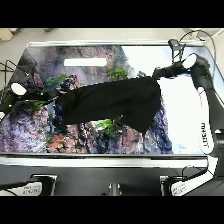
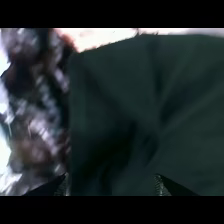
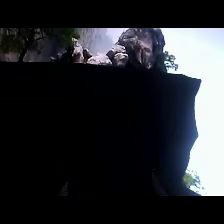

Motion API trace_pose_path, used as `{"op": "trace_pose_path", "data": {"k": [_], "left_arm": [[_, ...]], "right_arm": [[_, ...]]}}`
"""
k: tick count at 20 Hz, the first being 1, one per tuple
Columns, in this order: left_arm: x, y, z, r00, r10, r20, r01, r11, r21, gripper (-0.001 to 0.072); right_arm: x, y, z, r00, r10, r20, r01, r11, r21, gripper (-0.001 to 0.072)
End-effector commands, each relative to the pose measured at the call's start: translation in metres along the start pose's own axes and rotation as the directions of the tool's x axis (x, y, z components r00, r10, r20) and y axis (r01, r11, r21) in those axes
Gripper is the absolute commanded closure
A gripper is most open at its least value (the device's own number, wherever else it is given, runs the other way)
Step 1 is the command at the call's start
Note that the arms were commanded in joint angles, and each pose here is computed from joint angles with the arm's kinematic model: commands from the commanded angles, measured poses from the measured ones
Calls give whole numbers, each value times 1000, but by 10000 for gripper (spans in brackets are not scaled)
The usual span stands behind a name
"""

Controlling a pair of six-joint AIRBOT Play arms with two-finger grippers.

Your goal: Fold the shirts.

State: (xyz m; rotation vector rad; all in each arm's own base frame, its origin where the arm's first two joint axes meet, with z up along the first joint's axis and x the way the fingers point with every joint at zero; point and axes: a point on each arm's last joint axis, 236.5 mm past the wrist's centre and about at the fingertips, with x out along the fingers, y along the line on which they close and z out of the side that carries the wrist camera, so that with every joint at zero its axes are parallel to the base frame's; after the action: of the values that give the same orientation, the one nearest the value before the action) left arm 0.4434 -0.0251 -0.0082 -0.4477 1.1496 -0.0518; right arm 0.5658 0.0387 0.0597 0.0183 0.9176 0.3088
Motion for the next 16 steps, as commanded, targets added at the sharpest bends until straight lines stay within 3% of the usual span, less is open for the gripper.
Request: {"op": "trace_pose_path", "data": {"k": [1,5,11,13,15,16], "left_arm": [[-22,35,-40,975,12,-220,-15,1000,-11,126],[-8,65,-97,930,-5,-367,-32,995,-95,126],[33,35,-131,917,-121,-380,59,984,-171,127],[41,29,-135,911,-123,-393,63,985,-162,207],[47,25,-135,915,-119,-386,63,986,-154,218],[49,25,-131,922,-115,-371,60,986,-156,312]], "right_arm": [[-31,-40,-27,996,12,-91,-10,1000,15,220],[-43,-70,-110,931,152,-332,-98,980,173,247],[-10,-49,-140,876,279,-393,-216,956,197,282],[-4,-51,-138,883,271,-383,-209,958,196,282],[1,-52,-143,877,278,-393,-211,956,205,281],[5,-50,-147,868,288,-405,-218,953,211,281]]}}
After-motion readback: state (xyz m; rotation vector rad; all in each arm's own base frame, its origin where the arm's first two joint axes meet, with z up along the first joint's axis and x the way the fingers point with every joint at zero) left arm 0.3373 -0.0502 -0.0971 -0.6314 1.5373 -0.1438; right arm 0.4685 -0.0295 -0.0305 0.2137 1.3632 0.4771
